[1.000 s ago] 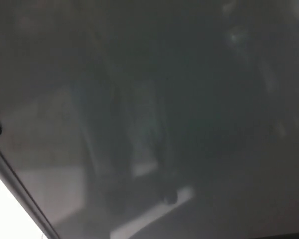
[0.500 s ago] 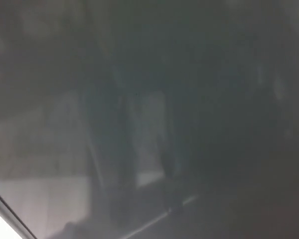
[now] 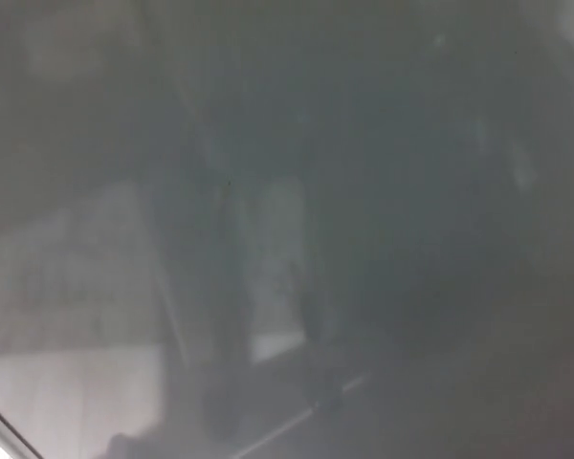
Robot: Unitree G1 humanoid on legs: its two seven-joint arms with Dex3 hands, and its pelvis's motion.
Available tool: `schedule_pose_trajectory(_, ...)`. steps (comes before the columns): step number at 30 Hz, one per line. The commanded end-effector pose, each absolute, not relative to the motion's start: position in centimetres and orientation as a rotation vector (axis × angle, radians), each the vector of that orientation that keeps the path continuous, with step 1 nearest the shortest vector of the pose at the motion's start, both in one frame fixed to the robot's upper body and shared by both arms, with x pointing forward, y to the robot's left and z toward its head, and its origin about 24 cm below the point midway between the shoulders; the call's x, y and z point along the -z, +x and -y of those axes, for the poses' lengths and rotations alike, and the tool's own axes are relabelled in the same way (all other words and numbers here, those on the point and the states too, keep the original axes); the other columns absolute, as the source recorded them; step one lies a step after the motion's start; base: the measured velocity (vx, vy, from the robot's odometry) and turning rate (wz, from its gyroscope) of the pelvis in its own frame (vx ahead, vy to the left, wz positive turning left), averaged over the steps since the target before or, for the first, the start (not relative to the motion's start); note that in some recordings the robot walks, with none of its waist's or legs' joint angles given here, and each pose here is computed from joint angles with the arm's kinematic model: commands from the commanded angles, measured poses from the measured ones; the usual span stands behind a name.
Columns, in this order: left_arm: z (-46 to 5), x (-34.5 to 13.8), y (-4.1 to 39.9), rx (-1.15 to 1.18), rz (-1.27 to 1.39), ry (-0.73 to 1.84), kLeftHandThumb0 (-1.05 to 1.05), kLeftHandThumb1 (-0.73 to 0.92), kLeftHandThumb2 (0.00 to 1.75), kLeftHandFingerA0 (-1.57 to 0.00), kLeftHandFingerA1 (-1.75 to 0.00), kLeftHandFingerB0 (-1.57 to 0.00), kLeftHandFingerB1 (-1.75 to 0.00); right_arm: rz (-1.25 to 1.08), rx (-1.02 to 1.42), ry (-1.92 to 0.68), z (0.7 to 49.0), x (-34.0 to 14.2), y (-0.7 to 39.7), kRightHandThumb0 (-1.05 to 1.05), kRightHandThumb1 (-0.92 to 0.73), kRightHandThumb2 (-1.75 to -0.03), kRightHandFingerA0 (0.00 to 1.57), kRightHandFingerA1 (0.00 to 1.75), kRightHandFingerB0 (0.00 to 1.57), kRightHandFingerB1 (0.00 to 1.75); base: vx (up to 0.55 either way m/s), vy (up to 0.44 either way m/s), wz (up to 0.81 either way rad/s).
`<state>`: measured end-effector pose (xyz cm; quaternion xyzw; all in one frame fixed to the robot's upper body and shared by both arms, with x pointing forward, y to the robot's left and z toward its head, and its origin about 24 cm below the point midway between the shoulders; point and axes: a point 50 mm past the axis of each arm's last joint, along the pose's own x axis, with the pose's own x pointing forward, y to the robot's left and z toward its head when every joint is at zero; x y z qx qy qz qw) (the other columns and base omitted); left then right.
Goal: A white board is being place on the right hand side and parallel to the robot and the robot uses its left hand to grab on the leftside of the whiteboard and drag the whiteboard from the right hand side to the left hand side
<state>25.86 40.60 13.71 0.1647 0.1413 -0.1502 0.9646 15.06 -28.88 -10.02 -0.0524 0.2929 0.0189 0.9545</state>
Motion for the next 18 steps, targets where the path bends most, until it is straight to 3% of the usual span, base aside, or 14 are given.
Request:
schedule_pose_trajectory(1,-43.1,-13.9,23.7,0.217,-0.388,0.377,0.16,0.92,0.67,-0.80,-1.02,-0.71,-0.86,-0.615,-0.033,-0.123,29.2,10.1,14.7,-0.68,-0.73,-0.75,0.46,1.08,0.44,0.81,0.00,0.000,0.00)
schedule_pose_trajectory(5,-44.0,-14.0,22.8,0.191,-0.406,0.353,0.16,0.86,0.76,-0.76,-1.13,-0.73,-0.92,-0.612,-0.027,-0.118,29.3,10.1,14.6,-0.69,-0.72,-0.74,0.47,1.09,0.44,0.84,0.00,0.000,0.00)
schedule_pose_trajectory(7,-44.3,-14.0,22.6,0.165,-0.428,0.365,0.14,0.85,0.73,-0.76,-1.13,-0.73,-0.93,-0.614,-0.029,-0.120,29.3,10.1,14.5,-0.70,-0.73,-0.74,0.47,1.10,0.43,0.85,0.00,0.000,0.00)
schedule_pose_trajectory(8,-44.6,-14.2,22.2,0.157,-0.429,0.349,0.13,0.87,0.71,-0.80,-1.04,-0.73,-0.93,-0.621,-0.032,-0.116,29.3,10.2,14.5,-0.69,-0.73,-0.74,0.47,1.11,0.44,0.85,0.00,0.000,0.00)
schedule_pose_trajectory(10,-44.8,-14.1,22.0,0.140,-0.433,0.352,0.14,0.89,0.67,-0.81,-1.08,-0.74,-0.95,-0.621,-0.030,-0.111,29.2,10.2,14.5,-0.69,-0.73,-0.76,0.48,1.11,0.45,0.85,0.00,0.000,0.00)
schedule_pose_trajectory(15,-45.2,-14.1,21.6,0.115,-0.437,0.372,0.11,0.90,0.71,-0.68,-1.21,-0.69,-0.93,-0.612,-0.026,-0.121,29.1,10.1,14.7,-0.68,-0.71,-0.78,0.49,1.09,0.45,0.85,0.00,0.000,0.00)
schedule_pose_trajectory(18,-45.4,-14.0,21.5,0.100,-0.434,0.361,0.12,0.86,0.71,-0.75,-1.12,-0.73,-0.91,-0.610,-0.025,-0.113,29.1,10.1,14.8,-0.69,-0.72,-0.74,0.49,1.10,0.45,0.83,0.00,0.000,0.00)
